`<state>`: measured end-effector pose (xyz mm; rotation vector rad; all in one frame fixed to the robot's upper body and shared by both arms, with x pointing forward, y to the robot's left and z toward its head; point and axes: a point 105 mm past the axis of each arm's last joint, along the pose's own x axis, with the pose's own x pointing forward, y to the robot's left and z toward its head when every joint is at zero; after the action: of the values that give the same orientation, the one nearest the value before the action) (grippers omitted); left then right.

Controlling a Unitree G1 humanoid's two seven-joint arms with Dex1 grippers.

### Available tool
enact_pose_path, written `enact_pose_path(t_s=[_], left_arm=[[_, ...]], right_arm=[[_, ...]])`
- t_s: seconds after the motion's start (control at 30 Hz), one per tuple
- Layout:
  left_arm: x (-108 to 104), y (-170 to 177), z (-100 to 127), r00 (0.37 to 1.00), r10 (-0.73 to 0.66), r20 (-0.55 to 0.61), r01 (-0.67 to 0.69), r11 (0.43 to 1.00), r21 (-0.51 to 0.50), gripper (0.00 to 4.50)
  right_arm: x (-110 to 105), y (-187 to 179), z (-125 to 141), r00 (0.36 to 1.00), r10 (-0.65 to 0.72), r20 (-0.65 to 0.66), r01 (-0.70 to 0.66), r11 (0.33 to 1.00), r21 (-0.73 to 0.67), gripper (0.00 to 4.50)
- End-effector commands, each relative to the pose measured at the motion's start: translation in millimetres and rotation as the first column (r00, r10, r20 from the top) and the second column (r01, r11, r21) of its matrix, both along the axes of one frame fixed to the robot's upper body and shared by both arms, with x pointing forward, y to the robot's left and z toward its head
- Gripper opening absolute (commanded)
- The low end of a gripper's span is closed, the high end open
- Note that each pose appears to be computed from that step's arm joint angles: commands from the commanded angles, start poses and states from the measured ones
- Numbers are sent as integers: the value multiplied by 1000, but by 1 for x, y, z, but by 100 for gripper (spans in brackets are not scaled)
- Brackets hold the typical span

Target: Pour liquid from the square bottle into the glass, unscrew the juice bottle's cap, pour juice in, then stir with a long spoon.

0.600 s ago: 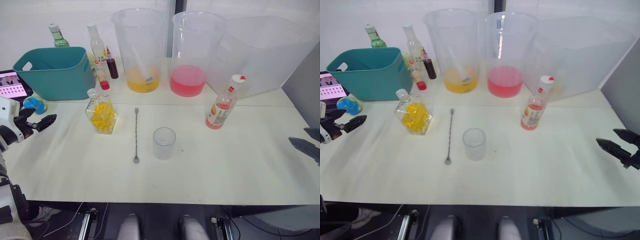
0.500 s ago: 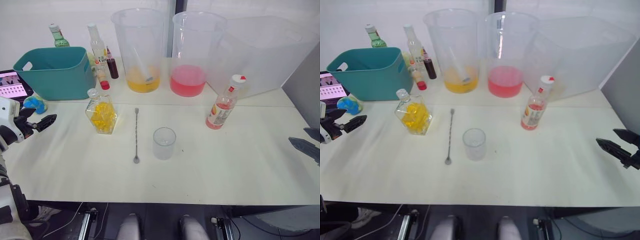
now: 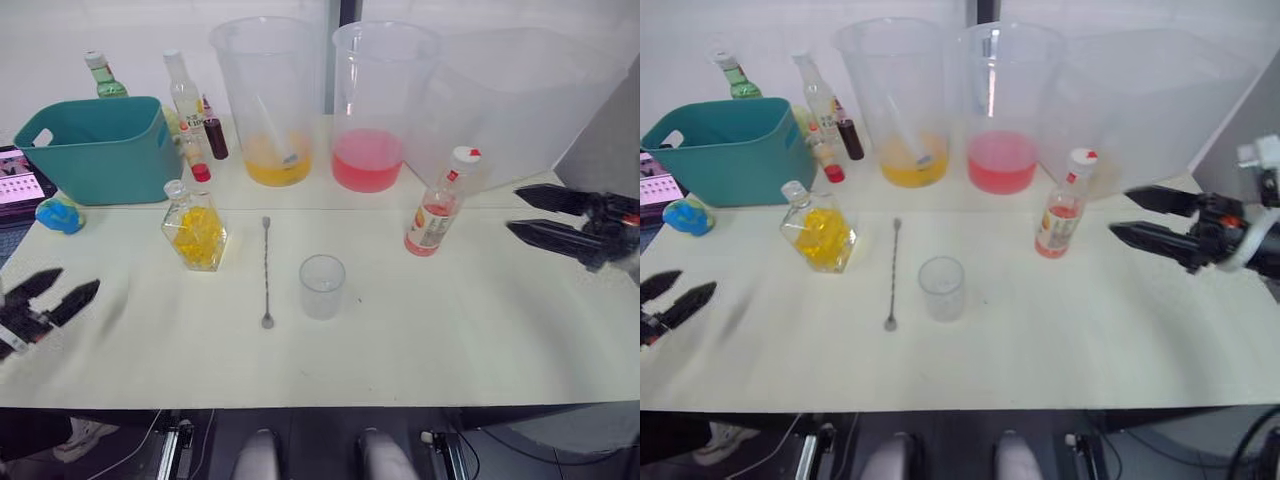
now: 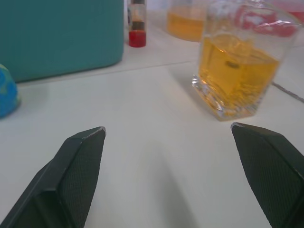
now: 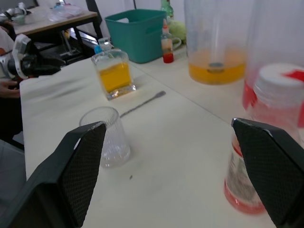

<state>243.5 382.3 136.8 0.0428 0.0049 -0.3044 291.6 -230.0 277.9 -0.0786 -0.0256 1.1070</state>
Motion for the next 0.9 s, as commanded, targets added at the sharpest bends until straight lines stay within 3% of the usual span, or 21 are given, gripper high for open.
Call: enact_pose_path(t_s=[0.03,0.3,0.4,0.9], left_arm=[[-11,-22,18,990,73,118,-78,996,43,448],[-17,-84,-7,978,145,150,-138,989,-56,448],[2,-111,-16,979,137,149,-126,989,-82,448],[81,-146,-22,975,128,181,-115,990,-83,448]], right_arm=[[0,27,7,993,110,45,-108,993,-56,450],[5,54,-1,975,210,72,-200,973,-116,450],[2,61,-2,975,209,80,-198,972,-129,450],[-4,46,5,990,0,143,16,994,-107,450]])
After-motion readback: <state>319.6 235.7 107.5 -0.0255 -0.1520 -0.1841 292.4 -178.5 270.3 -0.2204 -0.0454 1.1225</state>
